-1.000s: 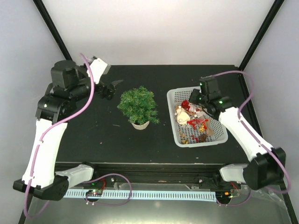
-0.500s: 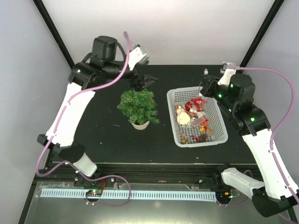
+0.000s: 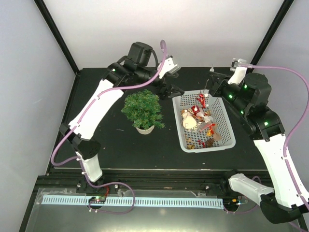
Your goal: Decorate the small christmas tree
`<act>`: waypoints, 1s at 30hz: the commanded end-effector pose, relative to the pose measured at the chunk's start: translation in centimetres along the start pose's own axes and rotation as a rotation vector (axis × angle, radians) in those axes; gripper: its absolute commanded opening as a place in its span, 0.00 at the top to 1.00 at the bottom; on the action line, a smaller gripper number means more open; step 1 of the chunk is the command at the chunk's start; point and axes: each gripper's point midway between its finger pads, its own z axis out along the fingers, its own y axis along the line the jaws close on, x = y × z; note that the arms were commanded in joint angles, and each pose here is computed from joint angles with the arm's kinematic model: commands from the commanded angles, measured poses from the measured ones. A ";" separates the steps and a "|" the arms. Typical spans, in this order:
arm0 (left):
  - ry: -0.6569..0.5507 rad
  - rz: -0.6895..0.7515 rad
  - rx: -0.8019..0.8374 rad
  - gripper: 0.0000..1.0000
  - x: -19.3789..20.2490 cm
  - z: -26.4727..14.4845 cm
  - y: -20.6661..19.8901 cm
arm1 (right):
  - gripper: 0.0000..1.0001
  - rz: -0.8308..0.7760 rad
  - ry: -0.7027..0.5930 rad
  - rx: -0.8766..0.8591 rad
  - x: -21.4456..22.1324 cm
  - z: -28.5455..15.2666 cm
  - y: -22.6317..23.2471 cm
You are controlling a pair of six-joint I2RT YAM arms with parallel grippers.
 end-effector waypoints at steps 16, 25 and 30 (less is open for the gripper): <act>-0.043 0.040 0.098 0.01 -1.3 7.8 -1.3 | 0.99 0.016 -0.041 -0.092 -2.1 -0.1 2.3; -0.107 0.055 0.147 0.13 -3.6 7.6 -2.0 | 0.99 0.051 -0.013 -0.120 -0.7 0.4 2.2; -0.137 0.067 0.213 0.14 -4.6 7.0 -3.3 | 0.99 0.061 -0.003 -0.129 -0.2 0.5 2.1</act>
